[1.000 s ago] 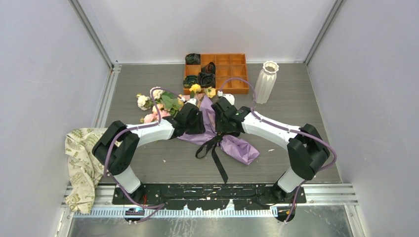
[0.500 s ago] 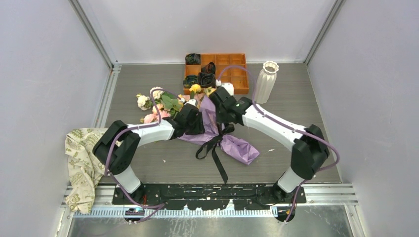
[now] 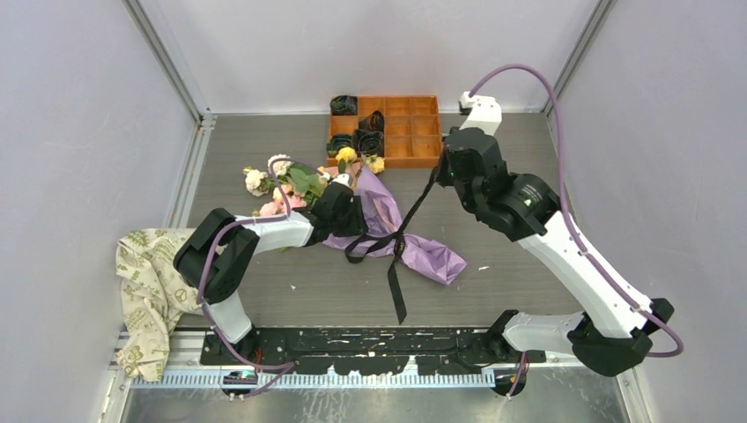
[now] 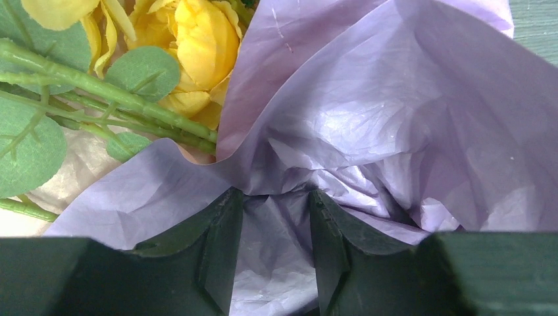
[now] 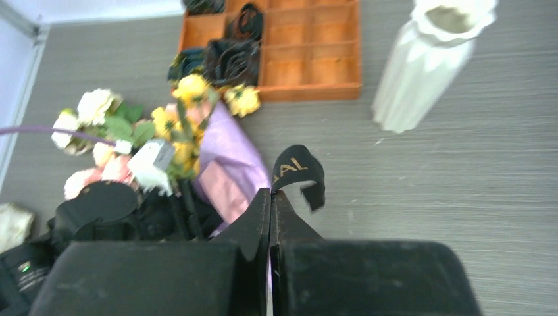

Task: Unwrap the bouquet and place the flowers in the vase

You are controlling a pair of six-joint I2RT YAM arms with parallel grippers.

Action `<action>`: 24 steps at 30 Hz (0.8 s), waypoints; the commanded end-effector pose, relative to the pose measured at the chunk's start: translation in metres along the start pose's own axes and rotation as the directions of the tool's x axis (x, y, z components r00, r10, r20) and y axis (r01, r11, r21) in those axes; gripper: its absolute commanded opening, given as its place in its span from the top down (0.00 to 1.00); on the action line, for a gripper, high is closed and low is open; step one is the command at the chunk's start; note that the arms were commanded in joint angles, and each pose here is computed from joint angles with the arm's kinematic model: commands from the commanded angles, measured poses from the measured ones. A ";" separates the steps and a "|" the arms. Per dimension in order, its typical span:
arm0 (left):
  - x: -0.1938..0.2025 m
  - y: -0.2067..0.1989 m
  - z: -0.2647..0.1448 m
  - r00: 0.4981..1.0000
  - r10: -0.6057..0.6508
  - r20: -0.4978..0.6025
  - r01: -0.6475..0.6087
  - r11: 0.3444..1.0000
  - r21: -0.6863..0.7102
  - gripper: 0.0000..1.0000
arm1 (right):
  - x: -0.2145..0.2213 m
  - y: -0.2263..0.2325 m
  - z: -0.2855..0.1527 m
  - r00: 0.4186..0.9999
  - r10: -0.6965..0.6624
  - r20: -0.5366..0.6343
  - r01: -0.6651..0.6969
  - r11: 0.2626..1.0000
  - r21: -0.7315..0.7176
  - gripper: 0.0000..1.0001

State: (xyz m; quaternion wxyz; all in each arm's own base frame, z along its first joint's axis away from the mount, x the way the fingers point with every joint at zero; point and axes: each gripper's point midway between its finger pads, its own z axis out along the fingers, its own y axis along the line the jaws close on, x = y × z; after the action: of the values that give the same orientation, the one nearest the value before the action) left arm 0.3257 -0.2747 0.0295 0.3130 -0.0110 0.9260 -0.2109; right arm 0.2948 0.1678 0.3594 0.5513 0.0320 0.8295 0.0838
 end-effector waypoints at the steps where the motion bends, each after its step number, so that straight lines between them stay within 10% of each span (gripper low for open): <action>1: 0.026 0.024 0.009 0.997 -0.011 -0.082 0.005 0.998 -0.070 0.57 | -0.025 -0.042 -0.019 0.995 -0.045 0.093 0.028 0.984 0.177 0.98; 11: -0.019 0.012 -0.045 0.999 0.031 0.031 -0.029 0.996 -0.083 0.57 | 0.014 -0.113 0.008 0.999 -0.035 -0.004 0.034 0.900 0.434 0.86; 17: -0.069 -0.012 -0.134 0.962 0.195 0.189 -0.179 0.979 -0.101 0.50 | 0.030 -0.153 0.053 0.994 0.071 -0.088 -0.018 0.869 0.495 0.52; 24: -0.048 -0.054 -0.183 0.950 0.235 0.206 -0.257 0.962 0.090 0.44 | 0.034 -0.132 0.055 0.986 0.148 -0.071 -0.110 0.918 0.382 0.38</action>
State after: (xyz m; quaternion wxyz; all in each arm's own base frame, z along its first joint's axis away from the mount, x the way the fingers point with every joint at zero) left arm 0.2776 -0.2438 0.2198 0.4529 0.0652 0.8629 -0.2147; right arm 0.3380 0.0293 0.2609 0.4442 0.1770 0.8699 -0.1211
